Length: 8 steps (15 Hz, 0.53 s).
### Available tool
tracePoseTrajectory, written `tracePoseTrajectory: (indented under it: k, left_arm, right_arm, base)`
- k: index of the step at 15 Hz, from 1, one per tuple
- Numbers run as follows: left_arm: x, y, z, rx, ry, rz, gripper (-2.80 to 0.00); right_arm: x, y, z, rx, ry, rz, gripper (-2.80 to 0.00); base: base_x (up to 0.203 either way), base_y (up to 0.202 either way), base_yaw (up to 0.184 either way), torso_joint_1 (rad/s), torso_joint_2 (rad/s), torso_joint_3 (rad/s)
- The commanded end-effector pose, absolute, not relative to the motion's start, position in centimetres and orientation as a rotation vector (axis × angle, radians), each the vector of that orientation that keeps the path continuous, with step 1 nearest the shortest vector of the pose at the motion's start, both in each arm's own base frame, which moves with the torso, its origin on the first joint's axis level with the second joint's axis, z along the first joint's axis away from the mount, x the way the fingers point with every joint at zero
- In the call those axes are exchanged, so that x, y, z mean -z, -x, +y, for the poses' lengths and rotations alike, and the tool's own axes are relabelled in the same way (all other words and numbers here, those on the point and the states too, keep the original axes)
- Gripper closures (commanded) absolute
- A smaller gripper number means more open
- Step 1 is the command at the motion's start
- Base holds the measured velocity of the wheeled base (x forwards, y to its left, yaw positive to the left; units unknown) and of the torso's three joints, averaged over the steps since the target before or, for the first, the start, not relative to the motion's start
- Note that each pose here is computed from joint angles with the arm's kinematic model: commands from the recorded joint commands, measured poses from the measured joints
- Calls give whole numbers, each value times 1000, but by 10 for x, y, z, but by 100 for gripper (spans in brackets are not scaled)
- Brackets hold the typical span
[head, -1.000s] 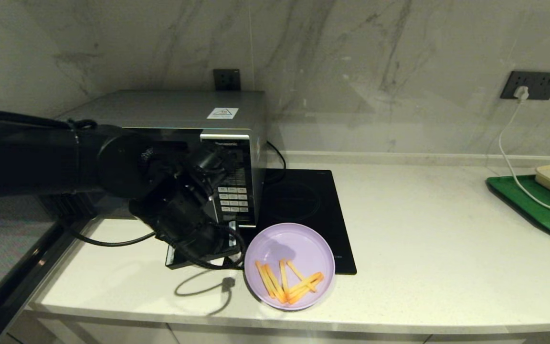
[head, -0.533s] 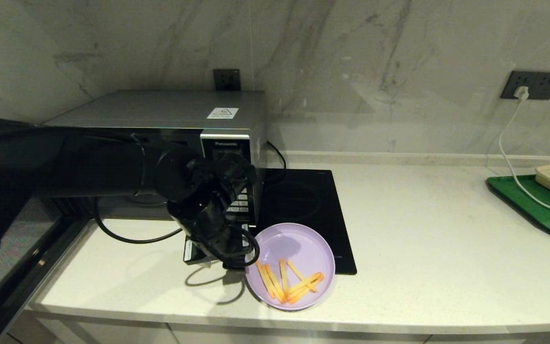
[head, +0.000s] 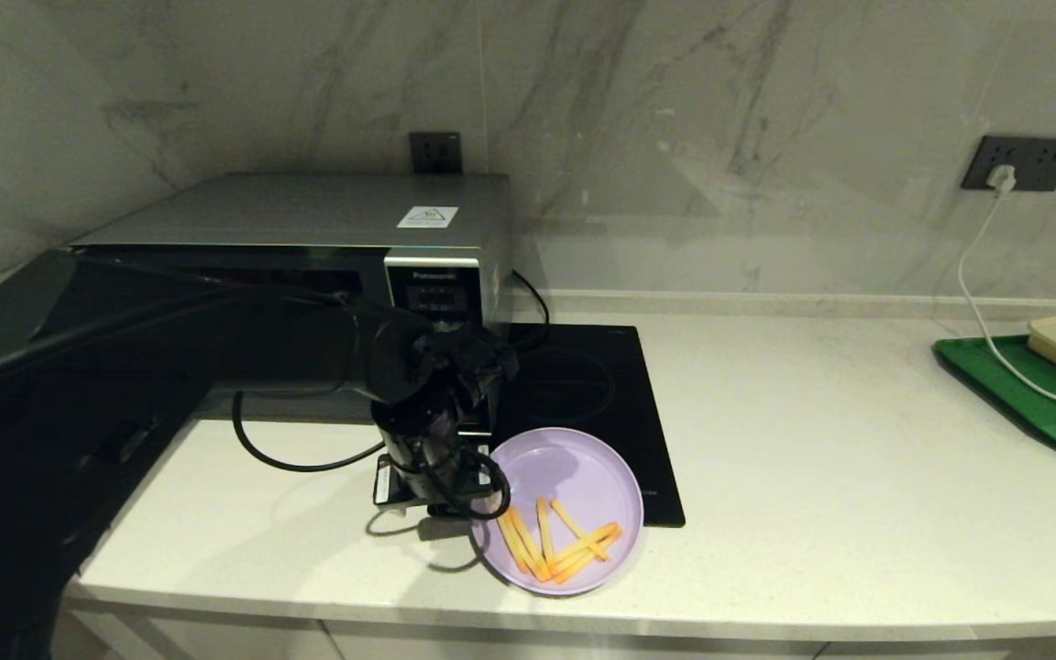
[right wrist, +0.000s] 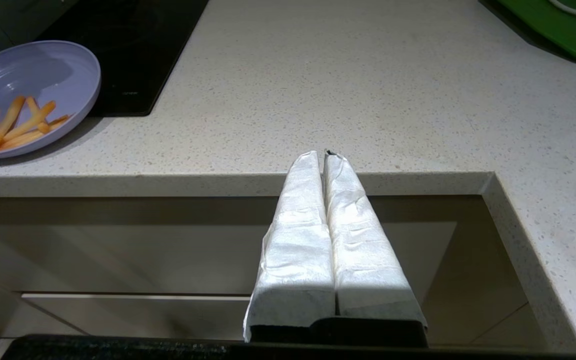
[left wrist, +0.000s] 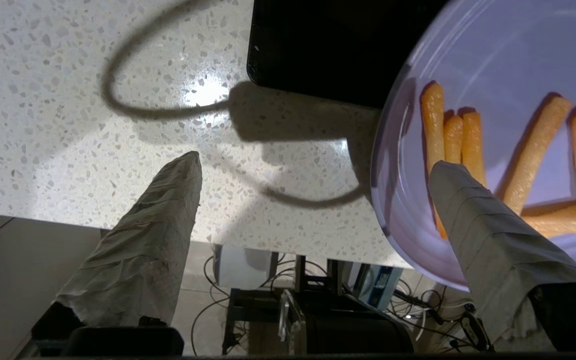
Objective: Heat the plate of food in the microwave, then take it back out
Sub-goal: Put the plate in the microwave oven
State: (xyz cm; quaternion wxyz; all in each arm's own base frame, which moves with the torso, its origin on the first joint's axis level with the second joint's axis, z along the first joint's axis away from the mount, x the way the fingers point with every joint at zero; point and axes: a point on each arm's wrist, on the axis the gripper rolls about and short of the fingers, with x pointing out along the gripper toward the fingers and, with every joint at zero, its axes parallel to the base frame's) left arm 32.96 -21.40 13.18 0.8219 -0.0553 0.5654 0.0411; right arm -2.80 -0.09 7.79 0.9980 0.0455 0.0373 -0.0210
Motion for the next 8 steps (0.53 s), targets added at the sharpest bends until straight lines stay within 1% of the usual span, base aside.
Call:
tracePoseTrajectory:
  k: [1, 8]
  left_arm:
    - [-126, -334, -218, -92, 114, 1206, -280]
    - [-112, -346, -229, -84, 90, 1207, -280]
  right_arm:
    - [-78, 28, -1, 42, -92, 76, 0]
    - [-78, 28, -1, 42, -92, 76, 0]
  base:
    - [0, 0, 0, 0, 0, 0]
    - [0, 0, 0, 0, 0, 0]
